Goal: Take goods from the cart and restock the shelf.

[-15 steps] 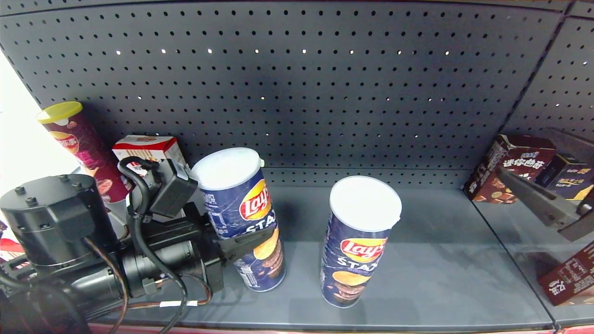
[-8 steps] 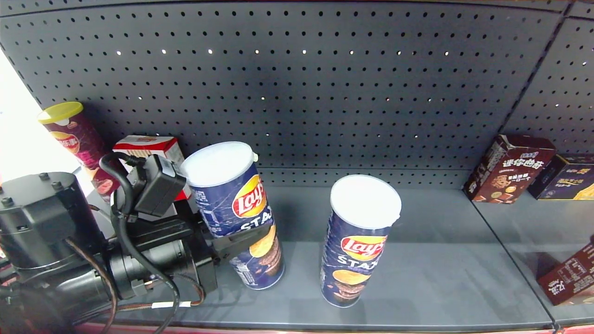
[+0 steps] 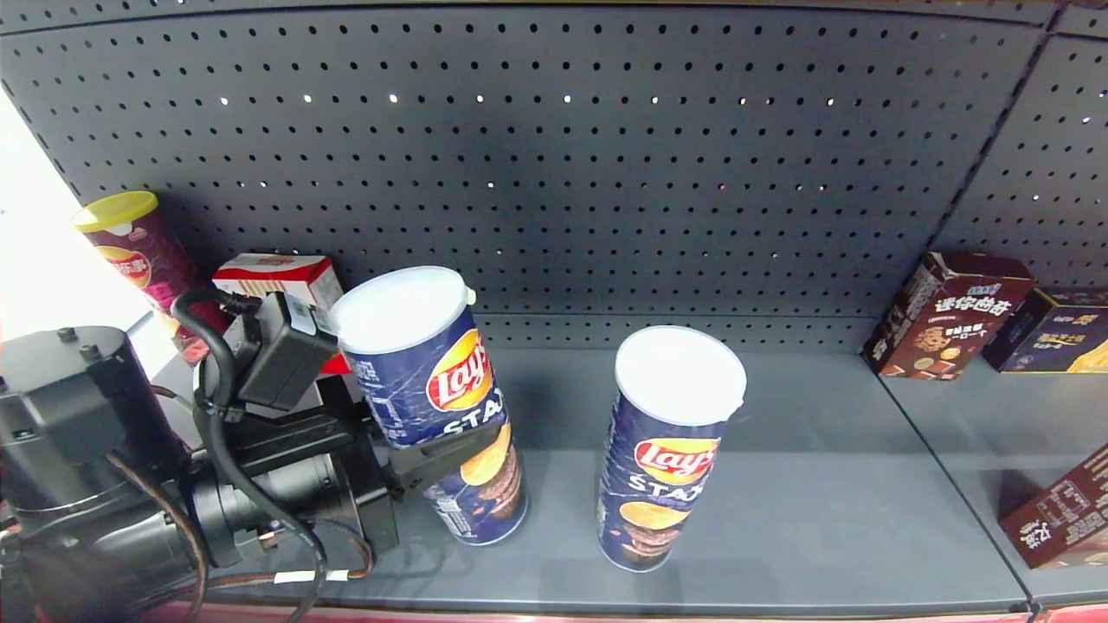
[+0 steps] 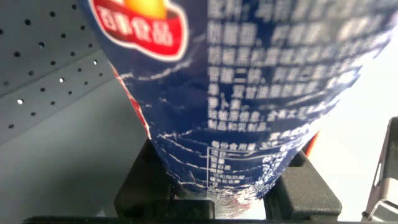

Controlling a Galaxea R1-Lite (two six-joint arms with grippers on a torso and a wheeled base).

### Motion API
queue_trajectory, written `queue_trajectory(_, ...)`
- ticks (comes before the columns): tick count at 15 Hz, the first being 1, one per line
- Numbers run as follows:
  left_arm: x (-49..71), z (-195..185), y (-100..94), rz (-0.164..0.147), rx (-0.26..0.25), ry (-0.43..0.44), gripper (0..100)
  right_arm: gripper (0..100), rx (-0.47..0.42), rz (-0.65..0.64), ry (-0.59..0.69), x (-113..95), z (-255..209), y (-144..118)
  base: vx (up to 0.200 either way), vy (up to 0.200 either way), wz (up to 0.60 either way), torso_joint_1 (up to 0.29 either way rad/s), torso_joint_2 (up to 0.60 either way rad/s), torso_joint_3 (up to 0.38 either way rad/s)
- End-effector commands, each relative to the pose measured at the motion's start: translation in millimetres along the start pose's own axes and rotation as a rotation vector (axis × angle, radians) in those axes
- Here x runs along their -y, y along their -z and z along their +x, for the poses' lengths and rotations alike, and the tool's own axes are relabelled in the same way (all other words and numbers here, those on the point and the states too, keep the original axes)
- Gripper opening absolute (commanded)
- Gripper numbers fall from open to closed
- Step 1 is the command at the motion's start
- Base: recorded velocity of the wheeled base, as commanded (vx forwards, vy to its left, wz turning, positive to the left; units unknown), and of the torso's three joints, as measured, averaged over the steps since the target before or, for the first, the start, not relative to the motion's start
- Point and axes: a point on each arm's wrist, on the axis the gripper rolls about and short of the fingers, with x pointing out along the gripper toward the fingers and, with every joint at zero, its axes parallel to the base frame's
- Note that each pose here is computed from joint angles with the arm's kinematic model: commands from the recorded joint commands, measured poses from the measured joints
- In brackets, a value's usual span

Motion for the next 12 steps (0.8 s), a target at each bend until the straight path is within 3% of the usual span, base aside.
queue_trajectory(1, 0.9, -3, -0.5, 0.002, 0.004, -0.001, 0, 100, -0.014, 0.011, 0.027, -5, 0, 36, 0.000, 0.000, 0.00, 0.000, 0.00, 0.000)
queue_trajectory(2, 0.2, -3, -1.1, 0.003, 0.007, -0.006, 0, 100, -0.036, 0.015, 0.066, -5, 4, 52, 0.000, 0.000, 0.00, 0.000, 0.00, 0.000)
queue_trajectory(4, 0.3, -5, -1.7, 0.004, 0.010, -0.011, 0, 100, -0.091, 0.036, 0.097, -5, 4, 57, 0.000, 0.000, 0.00, 0.000, 0.00, 0.000)
queue_trajectory(8, 0.5, -6, -6.0, 0.014, 0.026, -0.010, 0, 100, -0.081, 0.060, 0.104, -5, 4, 56, 0.000, 0.000, 0.00, 0.000, 0.00, 0.000)
queue_trajectory(11, 1.4, -7, -7.6, 0.019, 0.033, -0.009, 0, 100, -0.113, 0.057, 0.297, -1, 3, 57, 0.000, 0.000, 0.00, 0.000, 0.00, 0.000)
queue_trajectory(12, 3.2, -10, -8.3, 0.021, 0.039, -0.008, 0, 100, -0.111, 0.062, 0.286, -1, 3, 57, 0.000, 0.000, 0.00, 0.000, 0.00, 0.000)
